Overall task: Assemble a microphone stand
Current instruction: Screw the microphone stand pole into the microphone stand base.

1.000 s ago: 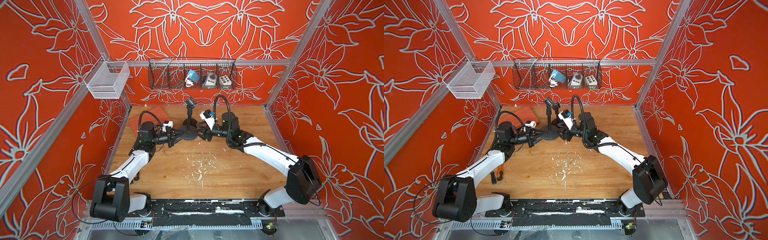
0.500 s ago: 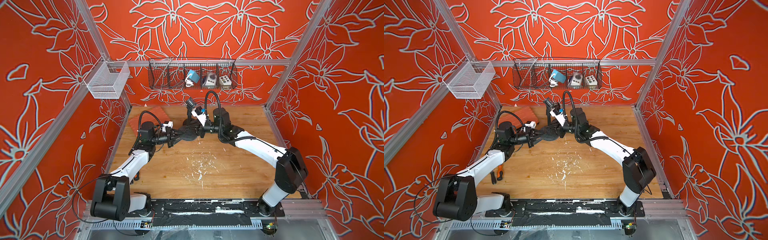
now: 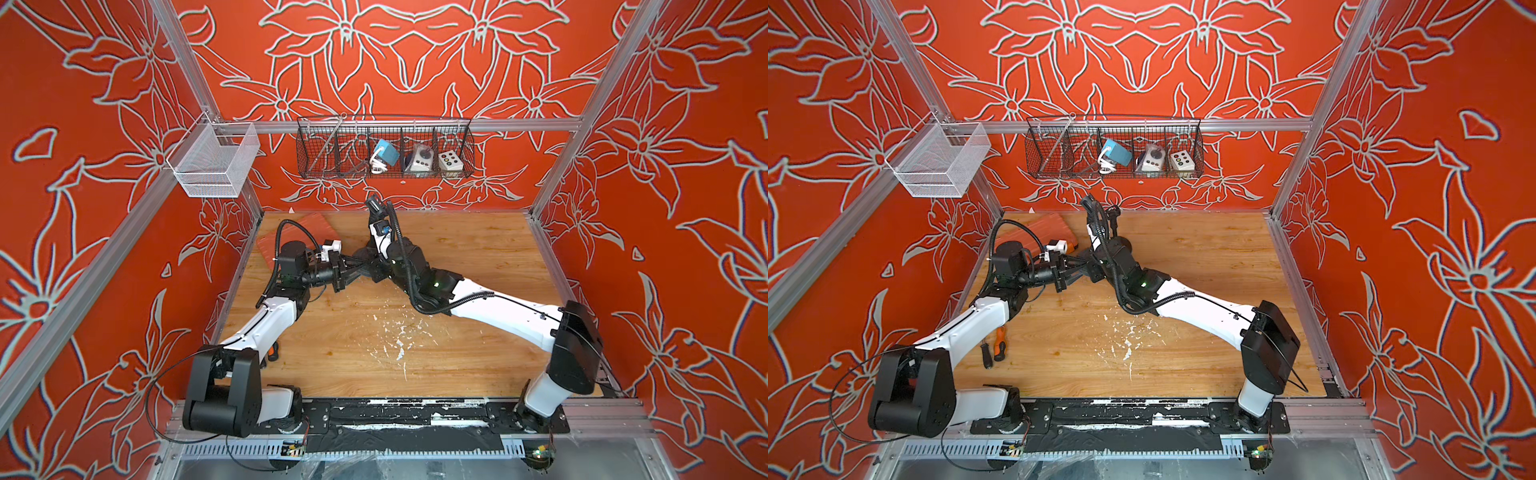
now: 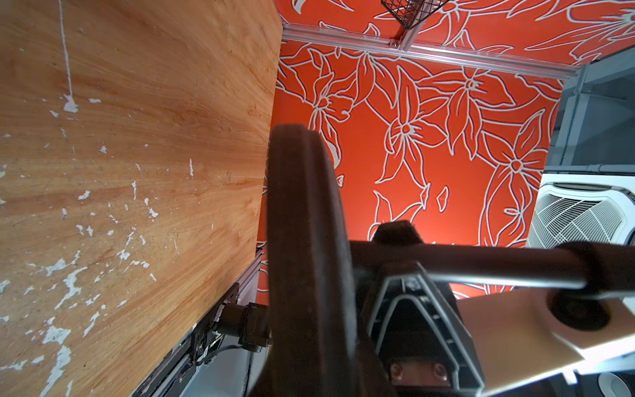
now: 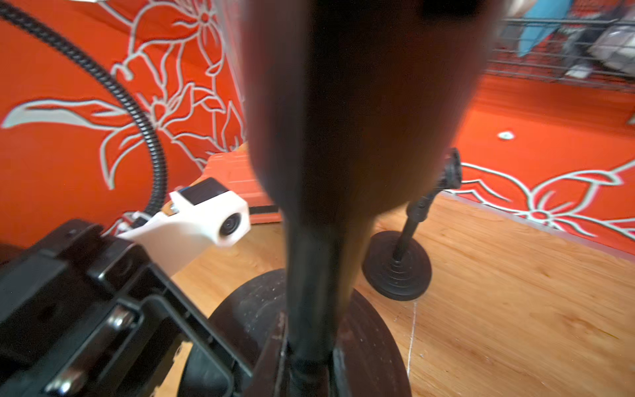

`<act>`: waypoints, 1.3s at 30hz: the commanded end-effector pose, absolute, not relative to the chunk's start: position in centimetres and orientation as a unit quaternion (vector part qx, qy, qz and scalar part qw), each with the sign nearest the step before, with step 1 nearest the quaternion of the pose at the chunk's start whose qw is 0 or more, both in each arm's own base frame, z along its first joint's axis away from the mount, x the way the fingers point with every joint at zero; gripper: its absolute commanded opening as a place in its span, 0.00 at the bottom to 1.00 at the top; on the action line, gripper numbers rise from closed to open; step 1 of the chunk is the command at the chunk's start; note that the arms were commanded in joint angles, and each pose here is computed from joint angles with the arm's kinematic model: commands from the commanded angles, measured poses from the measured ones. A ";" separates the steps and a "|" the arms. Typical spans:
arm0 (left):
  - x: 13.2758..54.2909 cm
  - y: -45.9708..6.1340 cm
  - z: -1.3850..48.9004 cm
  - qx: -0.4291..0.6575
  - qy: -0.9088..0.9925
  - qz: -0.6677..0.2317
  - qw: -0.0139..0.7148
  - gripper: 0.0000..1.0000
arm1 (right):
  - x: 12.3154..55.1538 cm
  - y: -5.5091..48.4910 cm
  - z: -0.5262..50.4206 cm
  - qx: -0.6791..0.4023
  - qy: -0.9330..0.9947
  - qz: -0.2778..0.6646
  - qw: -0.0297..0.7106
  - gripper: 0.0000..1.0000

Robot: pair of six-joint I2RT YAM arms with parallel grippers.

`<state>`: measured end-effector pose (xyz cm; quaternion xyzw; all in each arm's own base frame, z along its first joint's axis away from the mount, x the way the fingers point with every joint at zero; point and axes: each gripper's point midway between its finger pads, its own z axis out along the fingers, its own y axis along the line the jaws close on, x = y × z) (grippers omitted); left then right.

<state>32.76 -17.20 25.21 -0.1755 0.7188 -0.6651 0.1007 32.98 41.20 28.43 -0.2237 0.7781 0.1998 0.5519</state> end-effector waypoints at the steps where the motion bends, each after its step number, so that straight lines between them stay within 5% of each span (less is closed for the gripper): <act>1: 32.7 -17.6 28.8 -0.127 0.708 -0.681 0.140 0.00 | 32.8 40.7 26.0 -0.258 0.793 0.147 0.533 0.24; 2: 32.8 -17.6 28.6 -0.129 0.708 -0.680 0.138 0.00 | 32.3 41.0 26.4 -0.272 0.786 0.167 0.530 0.44; 4: 33.0 -17.6 28.4 -0.133 0.709 -0.680 0.134 0.00 | 31.4 41.3 27.2 -0.293 0.770 0.215 0.524 0.62; 7: 33.4 -17.4 28.1 -0.135 0.709 -0.679 0.135 0.00 | 30.1 41.0 28.3 -0.315 0.742 0.300 0.510 0.74; 15: 33.1 -17.6 28.1 -0.117 0.711 -0.683 0.121 0.00 | 29.3 37.1 30.6 -0.384 0.651 0.440 0.485 0.65; 33: 30.4 -18.3 28.3 -0.046 0.723 -0.685 0.076 0.00 | 30.7 38.7 31.6 -0.447 0.594 0.469 0.477 0.54; 39: 30.4 -18.4 28.6 -0.044 0.723 -0.685 0.074 0.00 | 31.0 39.5 32.3 -0.432 0.589 0.478 0.487 0.41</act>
